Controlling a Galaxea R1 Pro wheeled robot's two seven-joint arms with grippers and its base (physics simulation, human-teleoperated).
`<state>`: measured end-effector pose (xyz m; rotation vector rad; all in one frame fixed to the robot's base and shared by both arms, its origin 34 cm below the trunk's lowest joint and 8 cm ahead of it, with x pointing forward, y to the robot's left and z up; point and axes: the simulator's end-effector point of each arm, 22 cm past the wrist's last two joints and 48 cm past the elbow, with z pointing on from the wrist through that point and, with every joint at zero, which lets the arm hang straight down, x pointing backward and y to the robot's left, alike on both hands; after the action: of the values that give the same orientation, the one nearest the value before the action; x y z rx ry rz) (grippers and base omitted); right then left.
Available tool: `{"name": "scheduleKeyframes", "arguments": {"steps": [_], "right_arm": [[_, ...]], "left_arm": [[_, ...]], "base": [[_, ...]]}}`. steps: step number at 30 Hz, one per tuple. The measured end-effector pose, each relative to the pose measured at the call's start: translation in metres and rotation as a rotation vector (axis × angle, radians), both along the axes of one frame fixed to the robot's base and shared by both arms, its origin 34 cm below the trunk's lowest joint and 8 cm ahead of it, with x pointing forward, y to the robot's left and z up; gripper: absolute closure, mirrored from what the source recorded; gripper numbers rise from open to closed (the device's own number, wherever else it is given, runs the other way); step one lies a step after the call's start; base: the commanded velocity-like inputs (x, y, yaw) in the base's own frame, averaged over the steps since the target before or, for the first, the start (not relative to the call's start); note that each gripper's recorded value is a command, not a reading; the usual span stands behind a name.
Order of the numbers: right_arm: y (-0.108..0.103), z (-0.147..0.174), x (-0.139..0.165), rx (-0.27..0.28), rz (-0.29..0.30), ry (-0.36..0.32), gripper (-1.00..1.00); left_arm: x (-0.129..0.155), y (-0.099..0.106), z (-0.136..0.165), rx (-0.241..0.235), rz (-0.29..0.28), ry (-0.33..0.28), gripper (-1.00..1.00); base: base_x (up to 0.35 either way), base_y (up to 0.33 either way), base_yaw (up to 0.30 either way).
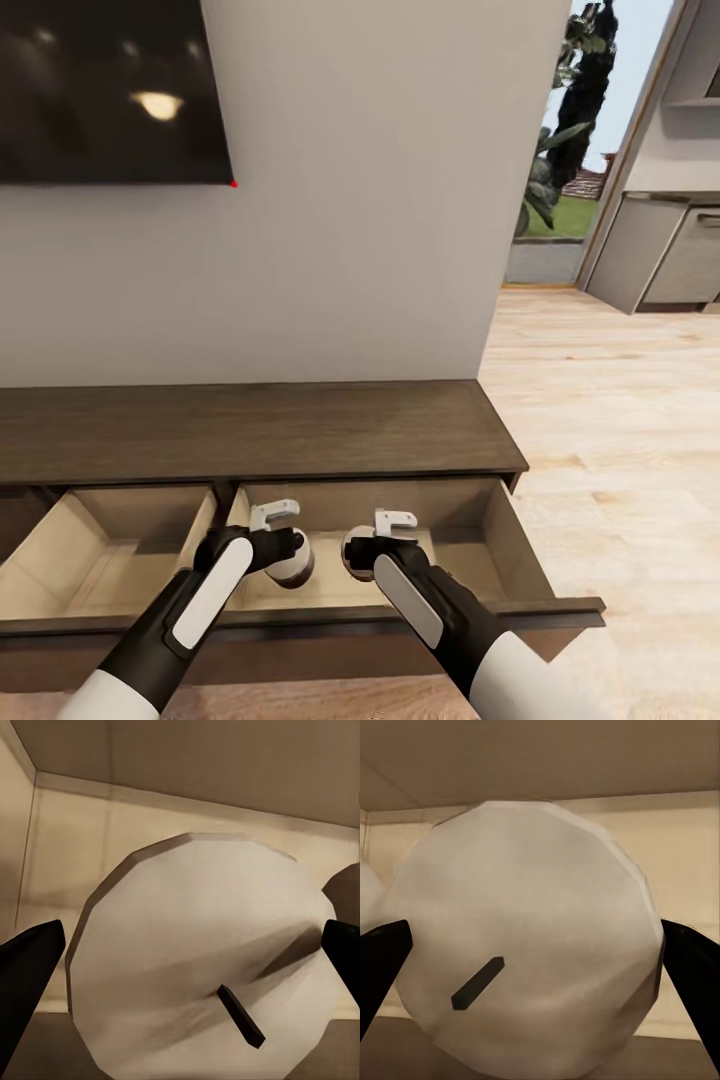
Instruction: Place each of the two pumpkins and all three candles from the living room inside a cabinet in the living room (use any cabinet), then make sure every cabinet is closed, and position the cauldron so it is next to a table in the living room.
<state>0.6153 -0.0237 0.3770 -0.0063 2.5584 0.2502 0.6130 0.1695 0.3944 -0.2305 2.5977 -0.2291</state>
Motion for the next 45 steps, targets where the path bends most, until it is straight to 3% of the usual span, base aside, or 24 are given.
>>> {"name": "scheduleKeyframes", "arguments": {"steps": [19,29,30,34,35,45], "right_arm": [[0.001,-0.031,-0.008,0.001,0.001,0.056,1.00],[0.001,-0.031,-0.008,0.000,0.002,0.055,1.00],[0.001,-0.031,-0.008,0.000,0.001,0.055,-1.00],[0.001,-0.031,-0.008,0.001,0.003,0.053,-1.00],[0.001,-0.031,-0.008,0.001,0.003,0.053,-1.00],[0.001,-0.031,-0.008,0.000,0.003,0.054,-1.00]], "left_arm": [[-0.010,-0.009,-0.032,0.006,-0.028,0.056,1.00],[-0.010,-0.009,-0.032,0.006,-0.029,0.054,1.00],[-0.010,-0.009,-0.032,0.006,-0.029,0.054,1.00],[-0.010,-0.009,-0.032,0.006,-0.029,0.055,1.00],[-0.010,-0.009,-0.032,0.006,-0.029,0.054,-1.00],[-0.009,-0.010,-0.029,0.005,-0.031,0.048,-1.00]], "base": [[0.000,0.000,0.000],[0.000,0.000,0.000],[0.000,0.000,0.000],[0.000,0.000,0.000],[0.000,0.000,0.000],[0.000,0.000,0.000]]}}
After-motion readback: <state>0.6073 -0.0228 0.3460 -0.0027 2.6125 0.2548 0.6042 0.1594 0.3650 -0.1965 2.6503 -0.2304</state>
